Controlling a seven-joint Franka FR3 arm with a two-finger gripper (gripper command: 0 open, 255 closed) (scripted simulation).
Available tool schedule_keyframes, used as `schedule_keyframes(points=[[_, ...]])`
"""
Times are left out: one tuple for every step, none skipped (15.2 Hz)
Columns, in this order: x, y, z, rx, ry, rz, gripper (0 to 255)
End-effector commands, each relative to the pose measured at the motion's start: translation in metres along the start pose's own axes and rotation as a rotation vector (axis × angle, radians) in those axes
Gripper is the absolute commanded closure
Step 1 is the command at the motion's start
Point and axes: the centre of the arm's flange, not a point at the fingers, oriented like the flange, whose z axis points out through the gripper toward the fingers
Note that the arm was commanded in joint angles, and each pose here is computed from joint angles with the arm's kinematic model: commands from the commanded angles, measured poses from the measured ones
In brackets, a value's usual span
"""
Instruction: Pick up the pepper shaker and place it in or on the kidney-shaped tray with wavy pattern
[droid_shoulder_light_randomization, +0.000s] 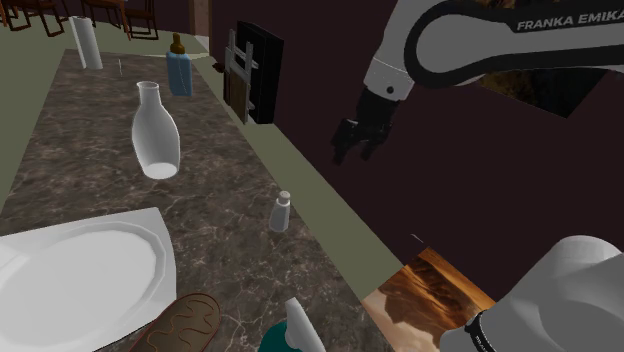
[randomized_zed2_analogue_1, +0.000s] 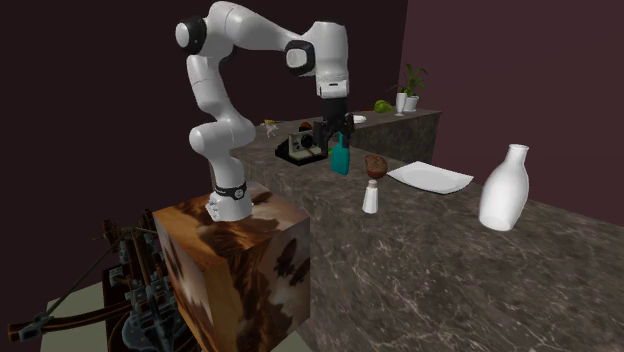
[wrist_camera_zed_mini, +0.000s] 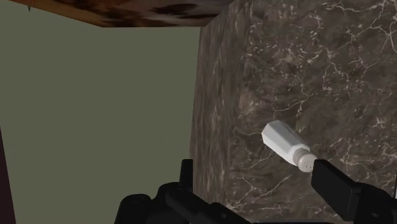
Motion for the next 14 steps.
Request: schedule_keyframes(points=[[0.013, -0.018, 0.017, 0.009, -0.015, 0.006, 0], [0.019, -0.026, 0.026, 0.013, -0.022, 0.008, 0], [0.024, -0.034, 0.036, 0.017, -0.03, 0.011, 0], [0.03, -0.042, 0.045, 0.021, -0.037, 0.013, 0], [0.035, -0.05, 0.054, 0.025, -0.045, 0.016, 0], [0.04, -0.058, 0.063, 0.029, -0.052, 0.018, 0], [0.045, -0.066, 0.072, 0.033, -0.06, 0.021, 0], [0.051, -0.074, 0.081, 0.037, -0.067, 0.023, 0], [0.056, -0.082, 0.09, 0.041, -0.074, 0.026, 0], [0.061, -0.09, 0.1, 0.045, -0.082, 0.028, 0], [0.066, -0.098, 0.109, 0.049, -0.089, 0.03, 0], [0.067, -0.099, 0.11, 0.049, -0.09, 0.031, 0], [0.066, -0.1, 0.115, 0.049, -0.09, 0.031, 0], [0.066, -0.1, 0.12, 0.049, -0.09, 0.031, 0]])
